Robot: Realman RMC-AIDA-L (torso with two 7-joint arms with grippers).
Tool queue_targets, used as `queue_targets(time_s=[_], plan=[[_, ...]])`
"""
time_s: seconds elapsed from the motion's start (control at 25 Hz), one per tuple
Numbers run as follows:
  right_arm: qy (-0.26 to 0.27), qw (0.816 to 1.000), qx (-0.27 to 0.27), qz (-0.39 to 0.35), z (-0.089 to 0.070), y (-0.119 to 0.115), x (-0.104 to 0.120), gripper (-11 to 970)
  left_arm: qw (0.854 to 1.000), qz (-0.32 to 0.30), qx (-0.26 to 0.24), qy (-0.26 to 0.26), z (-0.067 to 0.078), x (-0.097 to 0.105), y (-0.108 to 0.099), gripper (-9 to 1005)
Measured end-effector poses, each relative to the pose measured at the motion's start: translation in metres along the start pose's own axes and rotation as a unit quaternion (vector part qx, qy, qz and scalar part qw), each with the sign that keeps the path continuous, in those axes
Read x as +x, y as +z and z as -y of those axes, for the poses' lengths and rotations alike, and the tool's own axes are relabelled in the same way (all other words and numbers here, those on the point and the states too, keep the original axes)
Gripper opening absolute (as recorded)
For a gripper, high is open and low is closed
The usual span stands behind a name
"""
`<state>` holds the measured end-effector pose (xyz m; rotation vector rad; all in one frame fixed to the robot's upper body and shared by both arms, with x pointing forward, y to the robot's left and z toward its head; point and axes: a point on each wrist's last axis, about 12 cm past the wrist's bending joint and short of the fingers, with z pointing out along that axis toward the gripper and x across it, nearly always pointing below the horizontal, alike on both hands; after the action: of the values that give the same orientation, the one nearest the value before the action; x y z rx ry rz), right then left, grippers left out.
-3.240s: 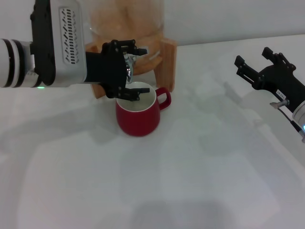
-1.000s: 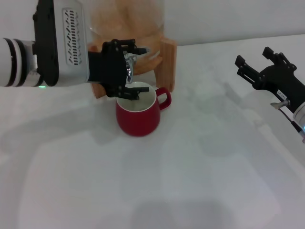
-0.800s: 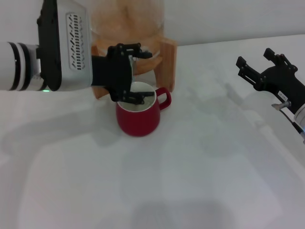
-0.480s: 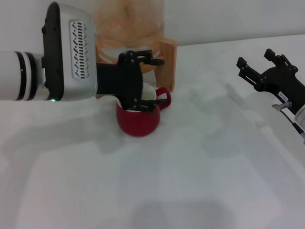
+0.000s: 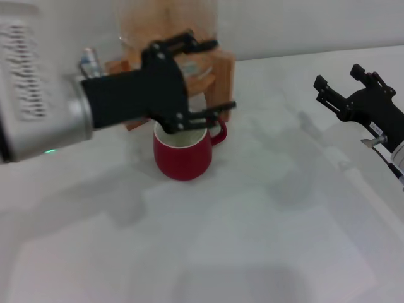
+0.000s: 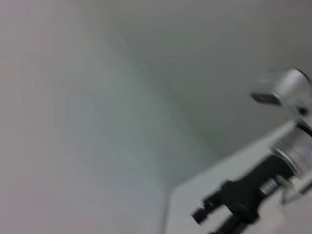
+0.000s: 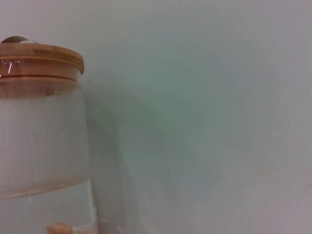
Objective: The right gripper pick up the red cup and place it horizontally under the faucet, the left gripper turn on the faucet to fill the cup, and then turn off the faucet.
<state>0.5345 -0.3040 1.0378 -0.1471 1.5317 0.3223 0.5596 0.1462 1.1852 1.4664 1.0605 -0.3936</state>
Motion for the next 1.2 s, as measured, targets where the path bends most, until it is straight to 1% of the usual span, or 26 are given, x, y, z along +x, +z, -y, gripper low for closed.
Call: queue_targets(time_s=[0.08, 0.16, 0.2, 0.24, 0.32, 0.36, 0.4, 0.44, 0.48, 0.52, 0.56, 0.64, 0.76, 0.8, 0.84, 0.88, 0.92, 1.04, 1.12, 1.16, 1.2], plan=[[0.002, 1.0, -0.001, 0.001, 0.0, 0.0, 0.0, 874, 0.999, 0.015, -0.03, -0.025, 0.002, 0.0, -0.008, 853], [0.004, 1.0, -0.002, 0.001, -0.001, -0.001, 0.0, 874, 0.997, 0.024, -0.058, -0.052, 0.007, 0.002, -0.016, 853], [0.004, 1.0, -0.004, 0.0, -0.001, -0.001, 0.001, 874, 0.994, 0.032, -0.084, -0.07, 0.013, 0.002, -0.023, 853], [0.004, 1.0, -0.006, 0.0, -0.002, -0.002, 0.001, 874, 0.994, 0.032, -0.084, -0.07, 0.013, 0.002, -0.023, 852], [0.006, 1.0, -0.01, 0.002, -0.003, -0.003, 0.001, 874, 0.99, 0.032, -0.113, -0.076, 0.021, 0.003, -0.029, 852], [0.008, 1.0, -0.012, 0.003, -0.003, -0.004, 0.001, 874, 0.99, 0.032, -0.113, -0.076, 0.021, 0.003, -0.029, 852], [0.011, 1.0, -0.013, 0.006, -0.003, -0.006, 0.001, 874, 0.986, 0.028, -0.142, -0.08, 0.029, 0.003, -0.033, 852], [0.013, 1.0, -0.015, 0.008, -0.004, -0.007, 0.0, 874, 0.986, 0.028, -0.142, -0.08, 0.029, 0.003, -0.033, 852], [0.014, 1.0, -0.015, 0.01, -0.003, -0.007, 0.0, 874, 0.979, 0.023, -0.18, -0.088, 0.038, 0.001, -0.039, 852], [0.016, 1.0, -0.016, 0.012, -0.003, -0.008, 0.0, 874, 0.974, 0.017, -0.203, -0.096, 0.046, 0.002, -0.045, 852], [0.016, 1.0, -0.017, 0.013, -0.003, -0.009, 0.0, 874, 0.973, 0.017, -0.208, -0.1, 0.048, 0.002, -0.047, 852], [0.017, 1.0, -0.017, 0.016, -0.003, -0.01, 0.0, 874, 0.964, 0.015, -0.238, -0.12, 0.056, 0.005, -0.055, 853], [0.017, 0.999, -0.019, 0.02, -0.003, -0.013, -0.001, 874, 0.943, 0.019, -0.292, -0.156, 0.065, 0.015, -0.069, 853], [0.017, 0.999, -0.019, 0.025, -0.002, -0.016, -0.001, 874, 0.928, 0.023, -0.329, -0.173, 0.072, 0.023, -0.08, 853], [0.017, 0.999, -0.019, 0.025, -0.002, -0.016, -0.001, 874, 0.922, 0.026, -0.344, -0.177, 0.075, 0.026, -0.085, 853], [0.017, 0.999, -0.019, 0.029, -0.002, -0.017, -0.001, 874, 0.922, 0.026, -0.344, -0.177, 0.075, 0.026, -0.085, 853], [0.017, 0.999, -0.019, 0.032, -0.001, -0.018, -0.002, 874, 0.913, 0.031, -0.365, -0.181, 0.079, 0.031, -0.091, 852], [0.017, 0.999, -0.014, 0.039, 0.002, -0.021, -0.003, 874, 0.893, 0.039, -0.404, -0.192, 0.09, 0.04, -0.104, 852], [0.016, 0.999, -0.011, 0.041, 0.003, -0.022, -0.003, 874, 0.873, 0.049, -0.439, -0.206, 0.097, 0.047, -0.114, 853], [0.015, 0.999, -0.009, 0.042, 0.004, -0.023, -0.003, 874, 0.865, 0.052, -0.451, -0.211, 0.099, 0.05, -0.118, 853], [0.015, 0.999, -0.007, 0.043, 0.005, -0.023, -0.004, 874, 0.854, 0.058, -0.47, -0.217, 0.103, 0.054, -0.123, 853]])
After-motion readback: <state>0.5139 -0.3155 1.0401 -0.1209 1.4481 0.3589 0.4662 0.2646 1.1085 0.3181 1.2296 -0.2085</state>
